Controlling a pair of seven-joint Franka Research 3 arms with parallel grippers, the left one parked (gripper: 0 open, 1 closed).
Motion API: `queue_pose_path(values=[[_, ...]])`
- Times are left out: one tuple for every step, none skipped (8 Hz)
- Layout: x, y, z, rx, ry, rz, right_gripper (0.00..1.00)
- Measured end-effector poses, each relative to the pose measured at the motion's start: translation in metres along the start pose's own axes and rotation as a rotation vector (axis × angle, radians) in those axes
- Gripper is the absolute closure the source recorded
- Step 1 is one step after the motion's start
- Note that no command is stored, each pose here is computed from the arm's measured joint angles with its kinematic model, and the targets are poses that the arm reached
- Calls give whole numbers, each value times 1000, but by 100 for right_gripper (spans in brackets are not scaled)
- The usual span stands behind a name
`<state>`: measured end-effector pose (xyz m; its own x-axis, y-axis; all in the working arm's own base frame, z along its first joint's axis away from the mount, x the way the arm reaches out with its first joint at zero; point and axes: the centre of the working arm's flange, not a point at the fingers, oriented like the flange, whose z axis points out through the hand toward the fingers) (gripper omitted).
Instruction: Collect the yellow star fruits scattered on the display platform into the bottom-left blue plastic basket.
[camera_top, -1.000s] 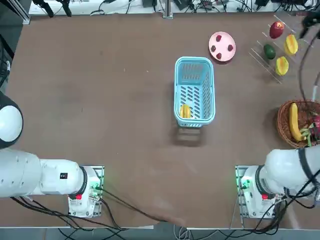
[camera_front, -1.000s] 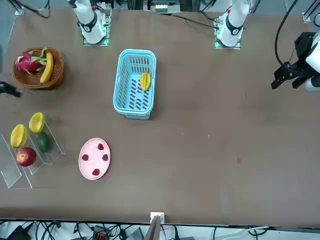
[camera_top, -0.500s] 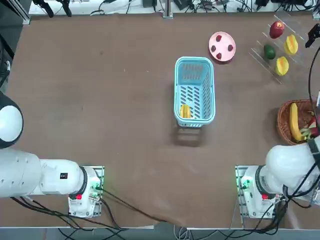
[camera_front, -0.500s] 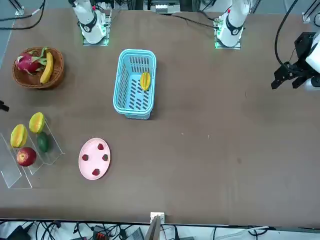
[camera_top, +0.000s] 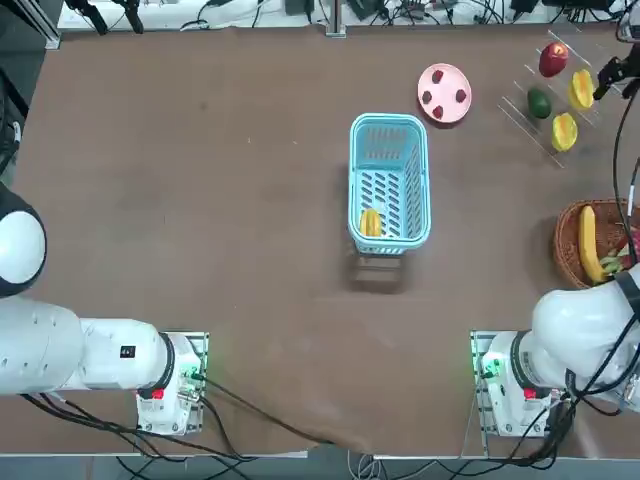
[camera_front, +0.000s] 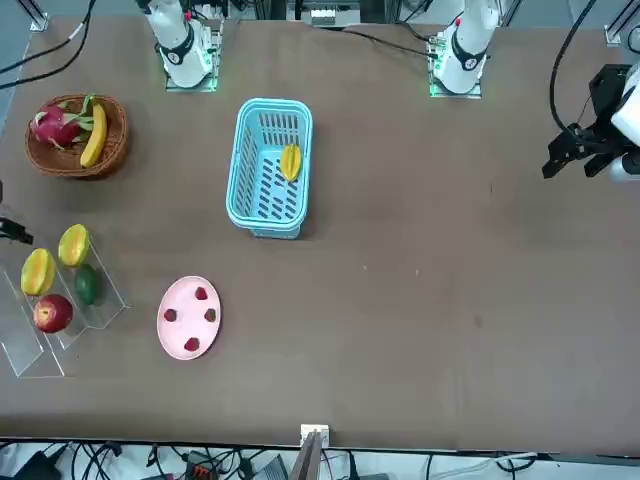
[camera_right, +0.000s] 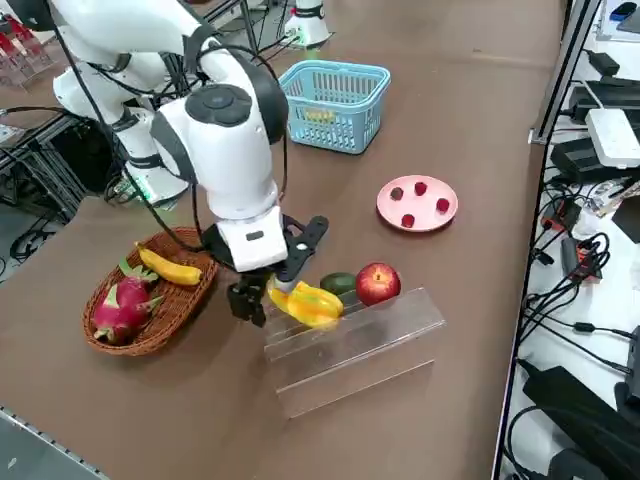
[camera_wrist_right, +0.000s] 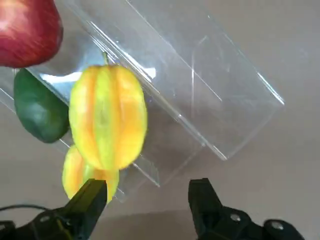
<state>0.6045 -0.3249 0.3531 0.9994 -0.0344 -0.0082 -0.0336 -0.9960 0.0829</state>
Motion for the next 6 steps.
queue_pose_path(values=[[5,-3,-3,-2,16,-6,0],[10,-5,-4,-3,32,-10,0],[15,-4,-2,3,45,-5,0],[19,-3,1,26,60,12,1],[23,-4,5,55,71,30,2],[27,-7,8,75,79,41,2]])
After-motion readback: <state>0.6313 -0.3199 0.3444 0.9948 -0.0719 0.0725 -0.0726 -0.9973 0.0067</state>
